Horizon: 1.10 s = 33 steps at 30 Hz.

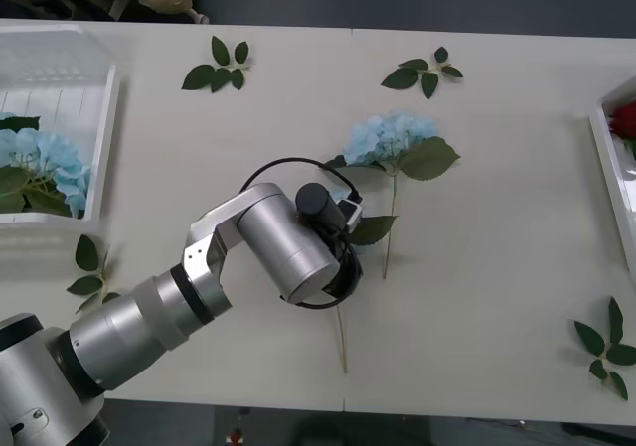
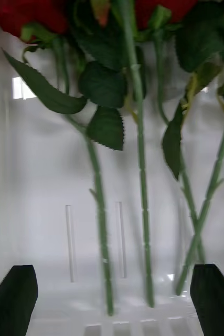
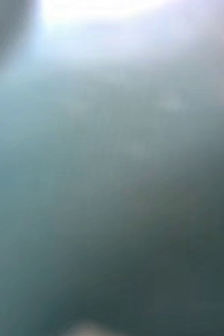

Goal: Put the red flowers into the right box and the blue flowers into the left box

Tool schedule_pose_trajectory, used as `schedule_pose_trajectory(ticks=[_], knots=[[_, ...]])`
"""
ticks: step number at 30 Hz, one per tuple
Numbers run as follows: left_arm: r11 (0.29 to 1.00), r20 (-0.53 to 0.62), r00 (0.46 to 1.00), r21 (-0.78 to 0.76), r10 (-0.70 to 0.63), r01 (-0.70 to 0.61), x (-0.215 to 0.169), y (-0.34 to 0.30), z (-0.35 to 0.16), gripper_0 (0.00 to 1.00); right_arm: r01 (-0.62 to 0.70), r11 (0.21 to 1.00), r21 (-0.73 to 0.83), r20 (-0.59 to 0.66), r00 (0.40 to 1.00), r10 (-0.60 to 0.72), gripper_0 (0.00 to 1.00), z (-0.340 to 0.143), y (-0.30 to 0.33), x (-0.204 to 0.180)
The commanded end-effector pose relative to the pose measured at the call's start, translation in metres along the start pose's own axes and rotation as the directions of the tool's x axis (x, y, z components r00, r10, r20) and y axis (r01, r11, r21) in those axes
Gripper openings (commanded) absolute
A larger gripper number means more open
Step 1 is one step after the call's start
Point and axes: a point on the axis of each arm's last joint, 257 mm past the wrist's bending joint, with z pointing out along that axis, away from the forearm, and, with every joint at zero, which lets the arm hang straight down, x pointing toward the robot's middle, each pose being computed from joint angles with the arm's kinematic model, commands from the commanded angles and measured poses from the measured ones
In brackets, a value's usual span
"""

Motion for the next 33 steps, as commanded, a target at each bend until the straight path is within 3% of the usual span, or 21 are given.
schedule_pose_trajectory(ticks=[1, 8, 14, 20, 26, 33], knots=[[1.000, 0.016, 1.000, 0.014, 0.006, -0.006, -0.006, -0.013, -0.001, 0.00, 0.037, 0.999, -0.029, 0.036, 0.999, -0.035, 0.86, -0.023, 0.011, -0.035], [0.998, 0.045, 0.998, -0.045, 0.035, -0.033, -0.014, 0.004, -0.008, 0.00, 0.078, 0.990, -0.115, 0.017, 0.997, -0.076, 0.86, -0.034, 0.069, -0.043], [0.992, 0.049, 0.997, -0.118, 0.055, -0.049, -0.020, 0.038, -0.050, 0.00, 0.093, 0.980, -0.176, 0.024, 0.996, -0.090, 0.86, -0.044, 0.128, -0.035], [0.982, 0.056, 0.995, -0.177, 0.077, -0.066, -0.019, 0.078, -0.116, 0.00, 0.118, 0.964, -0.238, 0.043, 0.993, -0.111, 0.86, -0.061, 0.178, -0.028], [0.958, 0.079, 0.994, -0.283, 0.078, -0.052, -0.017, 0.144, -0.215, 0.00, 0.117, 0.940, -0.322, 0.060, 0.993, -0.103, 0.86, -0.078, 0.233, -0.026], [0.830, -0.087, 0.985, -0.530, 0.151, -0.174, 0.004, 0.278, -0.319, 0.00, 0.094, 0.907, -0.410, 0.092, 0.994, -0.062, 0.86, -0.090, 0.298, -0.029]])
